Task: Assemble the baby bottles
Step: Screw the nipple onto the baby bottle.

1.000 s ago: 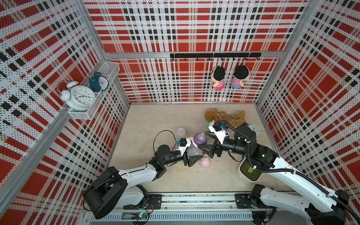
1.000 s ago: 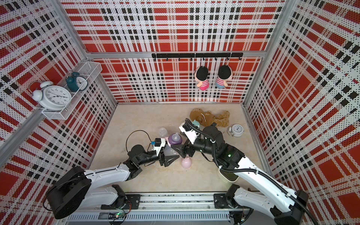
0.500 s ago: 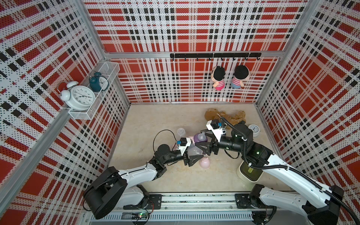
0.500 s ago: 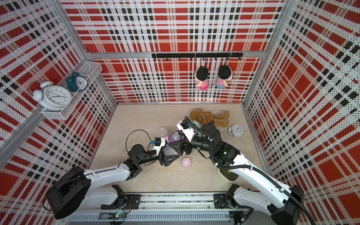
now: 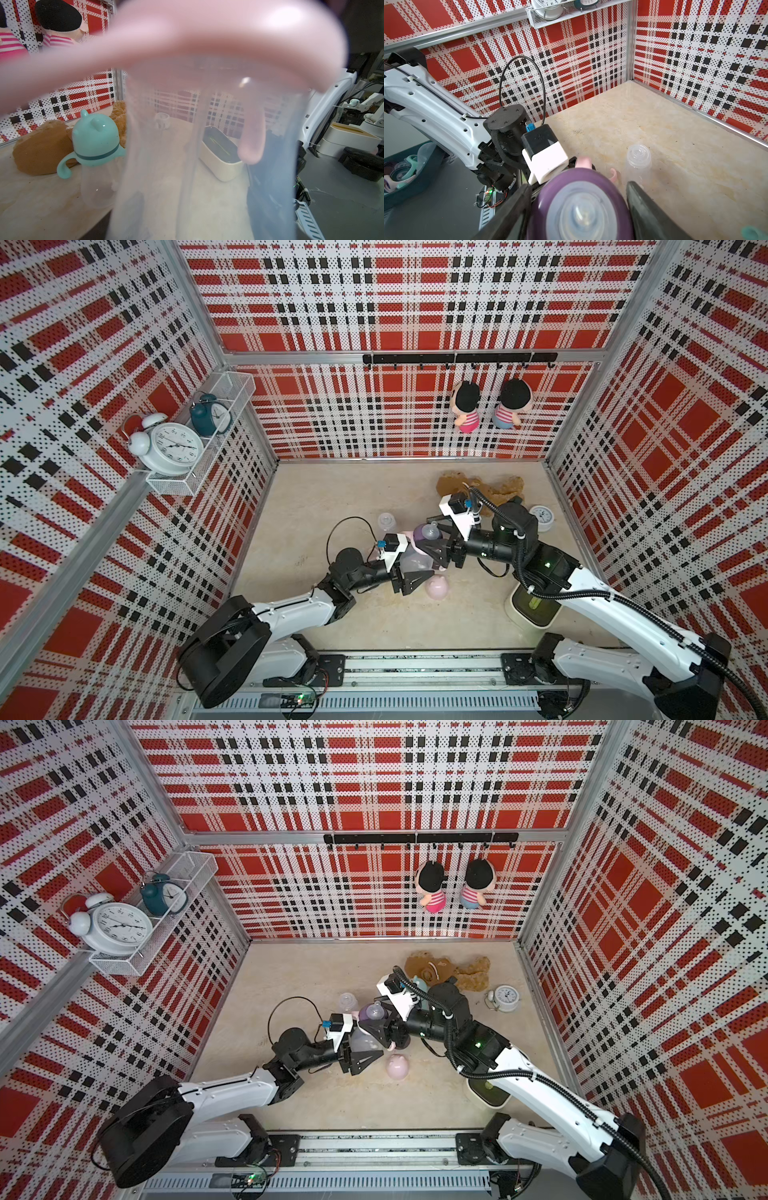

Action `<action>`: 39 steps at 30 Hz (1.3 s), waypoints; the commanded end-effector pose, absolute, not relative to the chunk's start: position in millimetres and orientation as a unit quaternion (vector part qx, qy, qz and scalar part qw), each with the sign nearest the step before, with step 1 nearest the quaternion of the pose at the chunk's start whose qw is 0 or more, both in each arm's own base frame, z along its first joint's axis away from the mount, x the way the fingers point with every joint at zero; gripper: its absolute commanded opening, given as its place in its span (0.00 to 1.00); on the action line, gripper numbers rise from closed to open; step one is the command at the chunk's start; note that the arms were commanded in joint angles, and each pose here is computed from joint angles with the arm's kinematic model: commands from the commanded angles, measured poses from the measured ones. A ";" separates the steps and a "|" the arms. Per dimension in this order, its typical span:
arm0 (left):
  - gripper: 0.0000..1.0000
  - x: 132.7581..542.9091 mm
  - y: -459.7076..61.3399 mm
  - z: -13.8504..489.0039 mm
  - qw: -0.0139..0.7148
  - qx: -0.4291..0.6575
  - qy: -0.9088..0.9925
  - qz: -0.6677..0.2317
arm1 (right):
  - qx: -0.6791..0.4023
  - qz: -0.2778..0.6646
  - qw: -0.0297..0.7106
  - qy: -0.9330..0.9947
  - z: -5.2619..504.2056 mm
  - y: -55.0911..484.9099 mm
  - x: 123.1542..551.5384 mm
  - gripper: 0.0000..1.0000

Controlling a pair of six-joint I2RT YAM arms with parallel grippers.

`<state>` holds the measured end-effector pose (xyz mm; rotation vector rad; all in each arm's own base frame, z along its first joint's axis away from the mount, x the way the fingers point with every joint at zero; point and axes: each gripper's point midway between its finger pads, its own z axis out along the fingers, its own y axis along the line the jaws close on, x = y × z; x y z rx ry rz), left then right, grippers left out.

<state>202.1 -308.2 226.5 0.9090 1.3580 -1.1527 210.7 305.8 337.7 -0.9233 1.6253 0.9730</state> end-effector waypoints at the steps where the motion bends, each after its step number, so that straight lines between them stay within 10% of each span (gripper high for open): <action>1: 0.00 202.0 -308.7 257.7 0.575 0.381 0.534 -0.489 | -0.387 0.398 0.491 0.671 334.5 308.0 213.8 0.70; 17: 0.00 250.8 -281.7 269.1 0.665 0.245 0.602 -0.369 | -0.292 0.350 0.440 0.774 310.6 296.8 240.7 0.44; 31: 0.00 269.7 -283.1 262.6 0.700 0.157 0.645 -0.262 | -0.043 0.309 0.463 0.830 316.5 296.0 269.3 0.44; 39: 0.00 263.1 -286.2 265.7 0.694 0.183 0.636 -0.283 | -0.090 0.352 0.471 0.804 339.5 302.8 253.4 0.88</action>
